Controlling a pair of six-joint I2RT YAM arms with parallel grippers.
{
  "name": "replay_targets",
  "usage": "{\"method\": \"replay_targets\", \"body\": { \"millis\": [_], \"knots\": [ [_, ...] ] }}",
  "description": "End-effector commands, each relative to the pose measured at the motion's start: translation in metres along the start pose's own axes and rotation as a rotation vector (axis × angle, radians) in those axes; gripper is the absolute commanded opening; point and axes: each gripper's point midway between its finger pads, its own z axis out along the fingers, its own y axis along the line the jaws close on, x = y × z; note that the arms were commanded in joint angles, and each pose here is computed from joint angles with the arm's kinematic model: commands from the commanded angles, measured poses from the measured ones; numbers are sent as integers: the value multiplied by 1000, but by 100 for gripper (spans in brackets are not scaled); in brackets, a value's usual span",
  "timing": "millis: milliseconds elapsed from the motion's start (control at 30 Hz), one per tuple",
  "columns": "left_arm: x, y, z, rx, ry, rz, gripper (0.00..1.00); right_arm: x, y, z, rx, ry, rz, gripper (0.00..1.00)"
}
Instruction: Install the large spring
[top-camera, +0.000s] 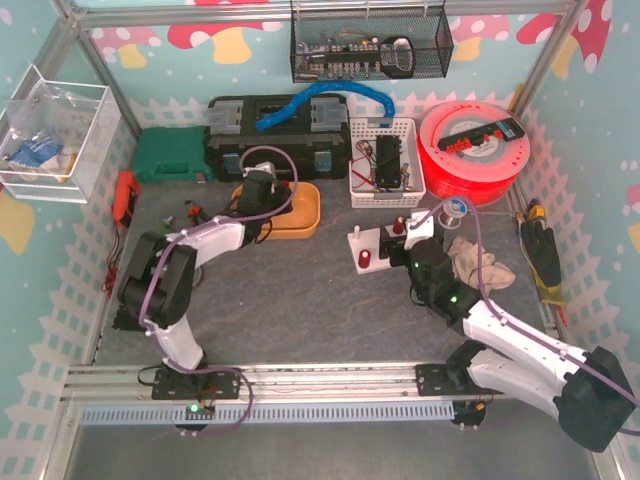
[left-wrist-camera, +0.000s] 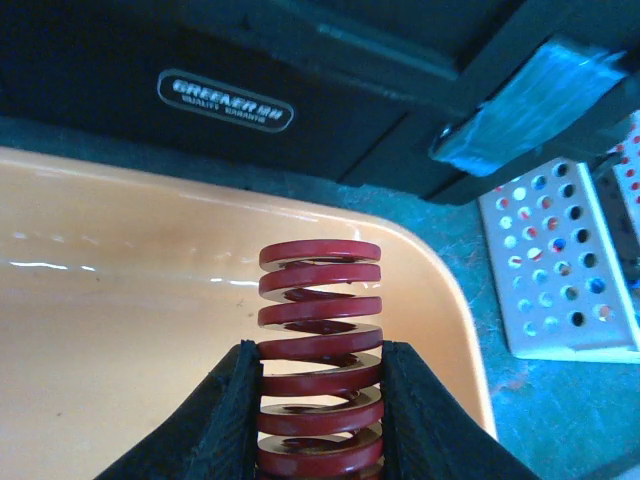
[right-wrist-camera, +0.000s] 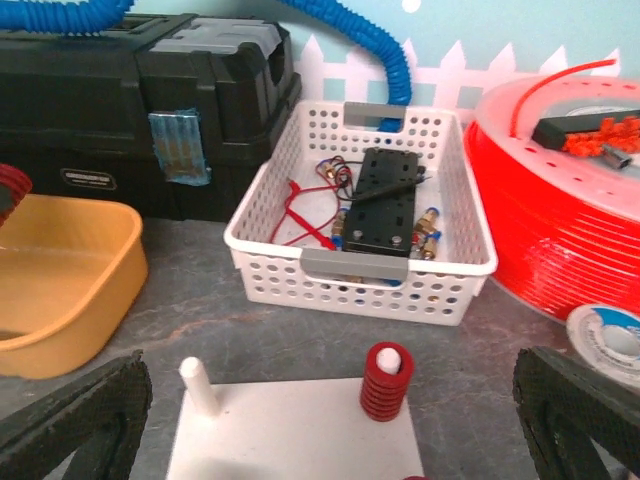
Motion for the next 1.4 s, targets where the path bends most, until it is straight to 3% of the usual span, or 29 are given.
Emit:
{"method": "replay_targets", "body": {
  "millis": [0,233,633,800,1167,1367],
  "knots": [
    [-36,-18,-34,86,-155,43,15,-17,15,-1,-67,27,61,98],
    [-45,-67,-95,330,-329,252,14,-27,43,-7,-219,105,142,98],
    [35,-151,-160,608,-486,702,13,-71,109,-18,-540,200,220,95],
    [56,-170,-176,655,-533,784,12,-79,133,-25,-663,246,273,88],
    [55,-177,-195,678,-592,796,10,-74,137,-21,-695,274,424,64],
    [56,-180,-201,694,-605,806,10,-68,145,-18,-727,305,444,62]
  ]
}}
